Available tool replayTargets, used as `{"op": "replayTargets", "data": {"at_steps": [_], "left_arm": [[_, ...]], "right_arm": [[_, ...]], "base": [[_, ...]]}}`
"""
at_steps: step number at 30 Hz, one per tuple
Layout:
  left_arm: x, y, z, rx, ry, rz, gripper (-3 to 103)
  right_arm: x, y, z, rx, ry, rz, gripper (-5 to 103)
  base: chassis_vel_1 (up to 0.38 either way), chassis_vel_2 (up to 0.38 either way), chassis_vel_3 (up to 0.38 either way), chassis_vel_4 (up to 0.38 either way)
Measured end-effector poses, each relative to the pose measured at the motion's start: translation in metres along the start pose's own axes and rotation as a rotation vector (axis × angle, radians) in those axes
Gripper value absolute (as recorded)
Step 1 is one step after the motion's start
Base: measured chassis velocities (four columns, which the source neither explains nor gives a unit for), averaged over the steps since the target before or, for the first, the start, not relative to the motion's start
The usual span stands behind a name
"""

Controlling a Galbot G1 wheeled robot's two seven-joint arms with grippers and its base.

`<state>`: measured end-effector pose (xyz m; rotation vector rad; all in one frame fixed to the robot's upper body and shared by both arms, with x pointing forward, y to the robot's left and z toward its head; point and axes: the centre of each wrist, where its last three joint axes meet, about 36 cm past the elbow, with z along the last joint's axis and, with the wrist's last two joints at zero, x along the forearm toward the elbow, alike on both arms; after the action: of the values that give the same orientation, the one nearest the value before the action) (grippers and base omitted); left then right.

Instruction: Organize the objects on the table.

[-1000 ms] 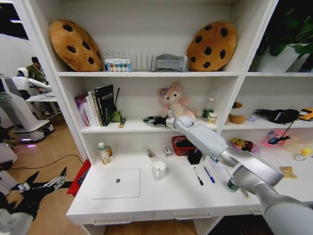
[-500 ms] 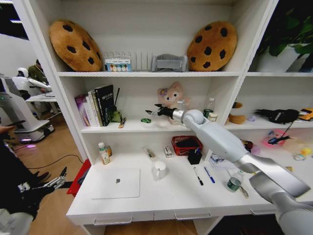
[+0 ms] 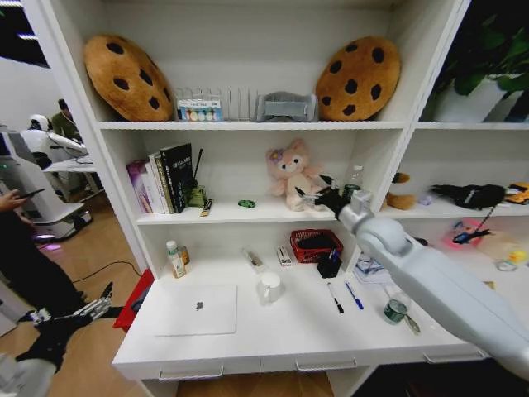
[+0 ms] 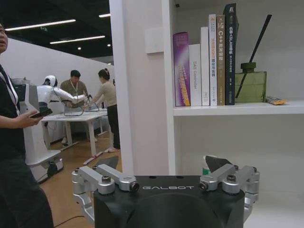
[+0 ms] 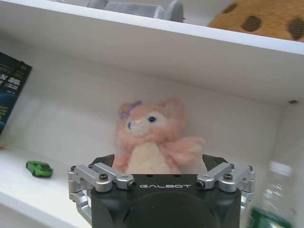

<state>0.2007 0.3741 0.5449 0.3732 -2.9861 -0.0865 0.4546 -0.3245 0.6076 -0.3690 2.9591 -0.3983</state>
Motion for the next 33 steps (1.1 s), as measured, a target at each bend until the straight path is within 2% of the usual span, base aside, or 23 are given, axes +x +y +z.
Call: {"op": "replayTargets", "data": {"at_steps": [7, 9, 15, 16, 17, 19, 22, 23, 24, 28, 33], "left_arm": [[0.0, 0.0, 0.0, 0.0, 0.0, 0.0, 100], [0.0, 0.0, 0.0, 0.0, 0.0, 0.0, 100], [0.0, 0.0, 0.0, 0.0, 0.0, 0.0, 100], [0.0, 0.0, 0.0, 0.0, 0.0, 0.0, 100], [0.0, 0.0, 0.0, 0.0, 0.0, 0.0, 100], [0.0, 0.0, 0.0, 0.0, 0.0, 0.0, 100], [0.0, 0.0, 0.0, 0.0, 0.0, 0.0, 100], [0.0, 0.0, 0.0, 0.0, 0.0, 0.0, 100], [0.0, 0.0, 0.0, 0.0, 0.0, 0.0, 100], [0.0, 0.0, 0.0, 0.0, 0.0, 0.0, 100], [0.0, 0.0, 0.0, 0.0, 0.0, 0.0, 100]], "right_arm": [[0.053, -0.004, 0.016, -0.038, 0.022, 0.091, 100], [0.087, -0.008, 0.034, -0.041, 0.049, 0.151, 100], [0.135, -0.009, 0.057, -0.051, 0.089, 0.242, 100], [0.157, -0.004, 0.069, -0.058, 0.116, 0.273, 100], [0.203, 0.022, 0.091, -0.074, 0.17, 0.324, 100], [0.211, 0.029, 0.094, -0.086, 0.179, 0.335, 100], [0.241, 0.073, 0.109, -0.159, 0.21, 0.395, 100], [0.241, 0.073, 0.109, -0.159, 0.21, 0.395, 100], [0.246, 0.083, 0.112, -0.162, 0.215, 0.398, 103], [0.251, 0.112, 0.113, -0.176, 0.215, 0.387, 100], [0.249, 0.122, 0.112, -0.186, 0.213, 0.378, 100]], "base": [[0.0, 0.0, 0.0, 0.0], [0.0, 0.0, 0.0, 0.0], [0.0, 0.0, 0.0, 0.0], [0.0, 0.0, 0.0, 0.0], [0.0, 0.0, 0.0, 0.0], [0.0, 0.0, 0.0, 0.0], [0.0, 0.0, 0.0, 0.0], [0.0, 0.0, 0.0, 0.0], [0.0, 0.0, 0.0, 0.0], [0.0, 0.0, 0.0, 0.0], [0.0, 0.0, 0.0, 0.0]]}}
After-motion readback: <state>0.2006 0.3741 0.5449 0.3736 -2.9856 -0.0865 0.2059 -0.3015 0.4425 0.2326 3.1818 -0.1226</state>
